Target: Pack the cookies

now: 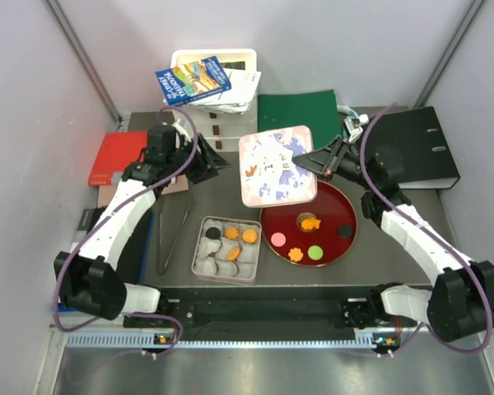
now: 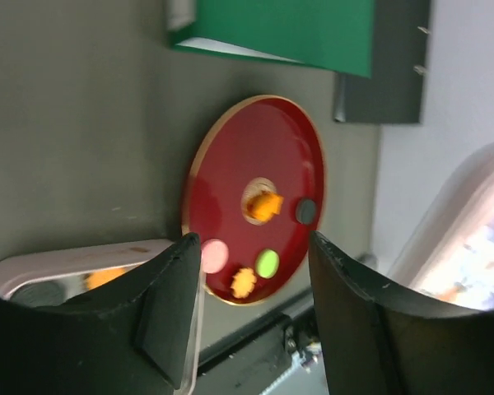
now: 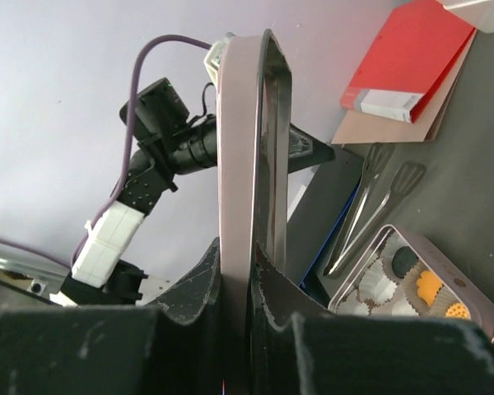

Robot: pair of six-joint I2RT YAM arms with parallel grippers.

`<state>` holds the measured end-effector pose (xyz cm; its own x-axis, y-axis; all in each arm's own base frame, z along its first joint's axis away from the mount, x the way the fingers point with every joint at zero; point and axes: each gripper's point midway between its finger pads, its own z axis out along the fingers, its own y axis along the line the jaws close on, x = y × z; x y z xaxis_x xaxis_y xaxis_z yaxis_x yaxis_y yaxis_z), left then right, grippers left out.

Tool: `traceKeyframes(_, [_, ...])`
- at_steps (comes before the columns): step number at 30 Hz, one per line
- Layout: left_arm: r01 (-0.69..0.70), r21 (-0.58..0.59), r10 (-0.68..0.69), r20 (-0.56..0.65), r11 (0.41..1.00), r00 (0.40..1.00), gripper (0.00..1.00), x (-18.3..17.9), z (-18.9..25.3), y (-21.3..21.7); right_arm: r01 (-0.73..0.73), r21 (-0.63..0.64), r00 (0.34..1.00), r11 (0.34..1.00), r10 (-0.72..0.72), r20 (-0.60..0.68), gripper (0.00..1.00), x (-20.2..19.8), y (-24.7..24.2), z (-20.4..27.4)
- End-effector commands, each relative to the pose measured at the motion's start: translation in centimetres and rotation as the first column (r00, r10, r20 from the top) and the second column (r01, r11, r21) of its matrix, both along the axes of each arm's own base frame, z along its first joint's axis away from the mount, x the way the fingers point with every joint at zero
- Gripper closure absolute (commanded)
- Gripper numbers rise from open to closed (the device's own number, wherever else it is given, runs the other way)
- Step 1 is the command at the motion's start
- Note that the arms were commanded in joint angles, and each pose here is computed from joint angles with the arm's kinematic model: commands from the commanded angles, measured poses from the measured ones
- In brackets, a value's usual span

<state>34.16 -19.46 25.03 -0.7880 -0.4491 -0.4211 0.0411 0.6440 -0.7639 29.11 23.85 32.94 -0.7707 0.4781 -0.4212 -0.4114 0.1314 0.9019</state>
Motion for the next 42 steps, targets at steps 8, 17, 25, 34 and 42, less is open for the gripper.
traceKeyframes(8, [-0.24,0.348,0.292,-0.103,0.906,0.951,0.52,-4.6,-5.5,8.1,-0.042,0.072,0.999,0.996,0.044,-0.021,1.0,-4.2,0.4,-2.1])
traceKeyframes(17, [-0.309,0.476,0.427,-0.161,0.824,0.89,0.66,-8.0,-9.6,11.4,-0.037,0.066,0.993,0.997,0.044,-0.113,1.0,-7.0,2.7,-6.6])
traceKeyframes(25, [-0.308,0.505,0.473,-0.238,0.807,0.848,0.79,-9.8,-12.7,11.9,-0.004,0.082,0.987,0.997,0.017,-0.162,1.0,-8.6,3.9,-9.8])
traceKeyframes(34, [-0.267,0.476,0.453,-0.334,0.838,0.827,0.84,-11.2,-15.8,10.8,0.022,0.12,0.98,0.993,0.002,-0.2,1.0,-8.3,4.6,-12.5])
traceKeyframes(42, [-0.258,0.484,0.463,-0.372,0.836,0.804,0.87,-12.1,-17.3,10.8,-0.009,0.222,0.972,0.975,0.061,-0.229,1.0,-8.1,6.8,-13.8])
